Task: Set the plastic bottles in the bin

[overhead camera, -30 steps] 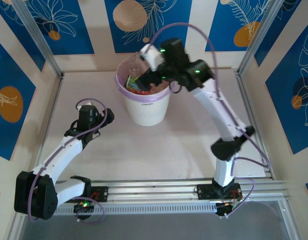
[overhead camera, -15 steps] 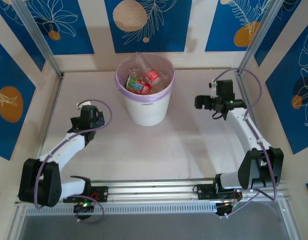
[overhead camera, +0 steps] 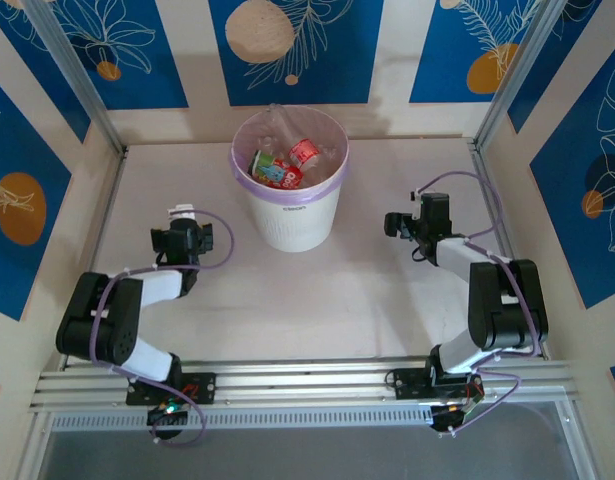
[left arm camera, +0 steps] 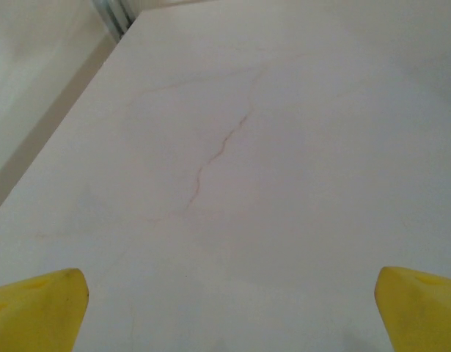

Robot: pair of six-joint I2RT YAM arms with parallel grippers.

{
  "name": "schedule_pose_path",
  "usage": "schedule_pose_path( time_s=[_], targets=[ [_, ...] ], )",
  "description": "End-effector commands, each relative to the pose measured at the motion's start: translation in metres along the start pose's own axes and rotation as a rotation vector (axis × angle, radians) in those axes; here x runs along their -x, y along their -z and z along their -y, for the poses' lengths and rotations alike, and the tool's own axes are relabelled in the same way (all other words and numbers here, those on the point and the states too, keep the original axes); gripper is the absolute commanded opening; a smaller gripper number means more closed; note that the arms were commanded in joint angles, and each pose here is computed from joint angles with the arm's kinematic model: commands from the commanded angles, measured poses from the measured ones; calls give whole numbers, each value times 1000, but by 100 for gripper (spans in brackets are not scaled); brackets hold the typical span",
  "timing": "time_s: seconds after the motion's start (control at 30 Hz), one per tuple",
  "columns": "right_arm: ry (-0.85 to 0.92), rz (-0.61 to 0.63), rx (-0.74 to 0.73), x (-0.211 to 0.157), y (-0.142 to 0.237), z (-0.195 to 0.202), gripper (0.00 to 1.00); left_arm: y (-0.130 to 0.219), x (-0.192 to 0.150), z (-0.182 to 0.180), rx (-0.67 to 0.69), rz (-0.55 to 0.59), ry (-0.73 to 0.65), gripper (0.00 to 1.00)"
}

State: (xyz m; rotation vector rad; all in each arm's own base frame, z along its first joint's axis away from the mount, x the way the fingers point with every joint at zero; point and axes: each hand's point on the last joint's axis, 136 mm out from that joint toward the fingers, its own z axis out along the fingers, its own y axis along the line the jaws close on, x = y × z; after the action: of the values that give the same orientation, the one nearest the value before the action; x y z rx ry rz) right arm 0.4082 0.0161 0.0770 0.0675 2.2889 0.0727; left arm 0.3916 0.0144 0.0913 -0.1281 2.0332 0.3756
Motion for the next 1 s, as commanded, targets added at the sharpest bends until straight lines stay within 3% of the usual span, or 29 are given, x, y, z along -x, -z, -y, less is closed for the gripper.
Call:
schedule_pose_path(
  time_s=[0.0,0.27,0.47,0.53,0.57,0.97],
  targets=[
    [9,131,40,18,-5,-5,99,-3,16,1,-20,88,2,100],
    [17,276,76,13,16,-7,99,4,16,14,-109,131,-6,100],
    [7,308,109,7,19,-7,99,7,3,22,-202,146,8,100],
    [8,353,114,6,19,-7,99,7,8,20,-195,194,11,100],
    [10,322,107,3,19,-6,99,7,3,20,-202,153,13,100],
    [14,334,112,4,20,-7,99,7,6,20,-199,178,18,100]
  ],
)
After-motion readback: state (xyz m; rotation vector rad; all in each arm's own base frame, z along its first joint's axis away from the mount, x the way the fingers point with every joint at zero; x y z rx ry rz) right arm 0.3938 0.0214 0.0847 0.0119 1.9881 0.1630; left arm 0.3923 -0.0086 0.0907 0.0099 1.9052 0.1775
